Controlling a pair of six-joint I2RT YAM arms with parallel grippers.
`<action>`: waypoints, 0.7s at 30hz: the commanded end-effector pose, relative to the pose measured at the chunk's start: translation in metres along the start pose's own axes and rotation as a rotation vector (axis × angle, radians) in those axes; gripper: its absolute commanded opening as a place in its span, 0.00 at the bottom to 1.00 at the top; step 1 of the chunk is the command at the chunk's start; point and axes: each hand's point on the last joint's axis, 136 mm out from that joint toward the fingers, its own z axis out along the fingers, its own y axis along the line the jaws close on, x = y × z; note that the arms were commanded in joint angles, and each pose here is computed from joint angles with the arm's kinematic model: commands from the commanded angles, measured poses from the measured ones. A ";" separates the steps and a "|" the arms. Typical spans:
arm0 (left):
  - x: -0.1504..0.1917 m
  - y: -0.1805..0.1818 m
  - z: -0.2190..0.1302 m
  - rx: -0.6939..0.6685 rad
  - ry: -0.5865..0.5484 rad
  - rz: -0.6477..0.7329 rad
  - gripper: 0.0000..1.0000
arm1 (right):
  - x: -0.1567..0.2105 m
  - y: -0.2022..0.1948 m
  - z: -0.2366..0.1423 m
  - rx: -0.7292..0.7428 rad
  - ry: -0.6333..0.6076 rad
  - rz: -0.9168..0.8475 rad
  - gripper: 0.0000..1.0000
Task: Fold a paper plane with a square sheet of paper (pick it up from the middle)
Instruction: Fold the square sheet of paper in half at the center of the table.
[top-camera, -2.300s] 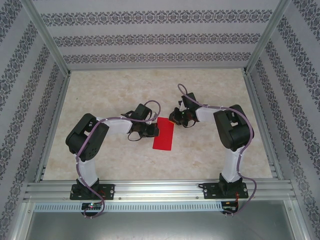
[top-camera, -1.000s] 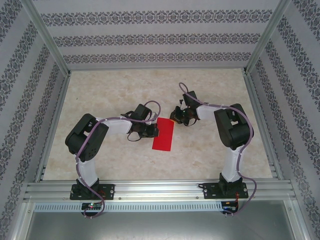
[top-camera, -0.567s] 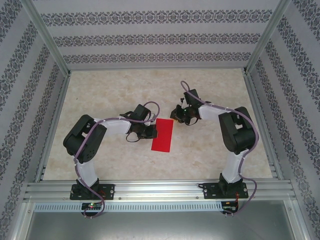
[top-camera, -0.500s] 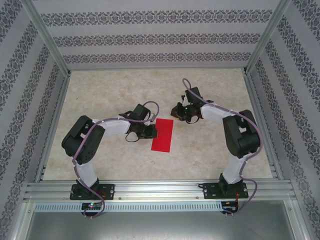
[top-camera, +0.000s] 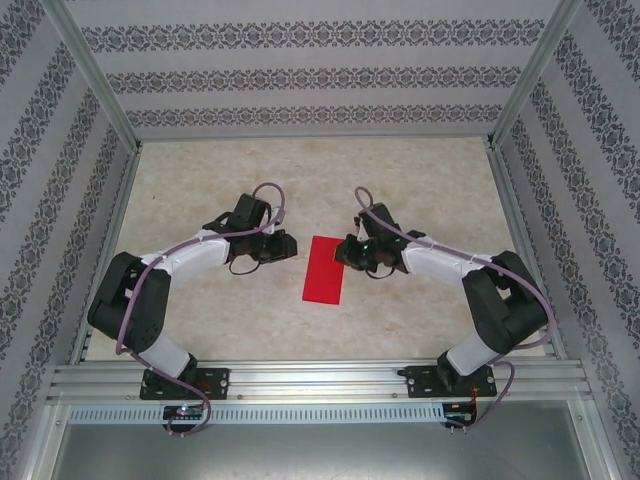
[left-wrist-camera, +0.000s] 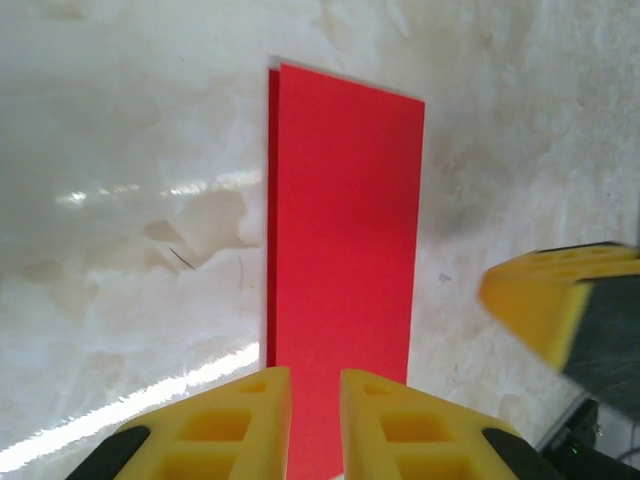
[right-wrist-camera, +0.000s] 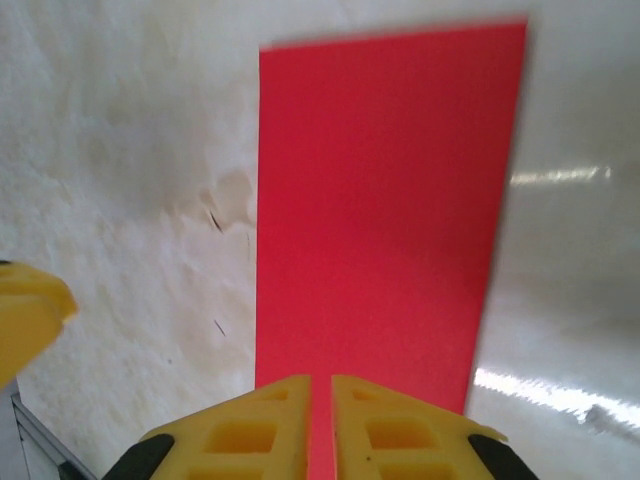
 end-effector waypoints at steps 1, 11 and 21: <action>0.005 -0.024 0.000 0.130 0.034 0.012 0.21 | 0.003 0.015 -0.002 -0.069 -0.070 0.022 0.14; 0.008 -0.044 0.041 0.162 0.125 0.050 0.20 | 0.048 0.003 0.010 -0.130 -0.021 0.071 0.14; 0.021 -0.026 0.078 0.103 0.195 0.036 0.17 | 0.080 -0.026 0.026 -0.024 0.054 0.068 0.14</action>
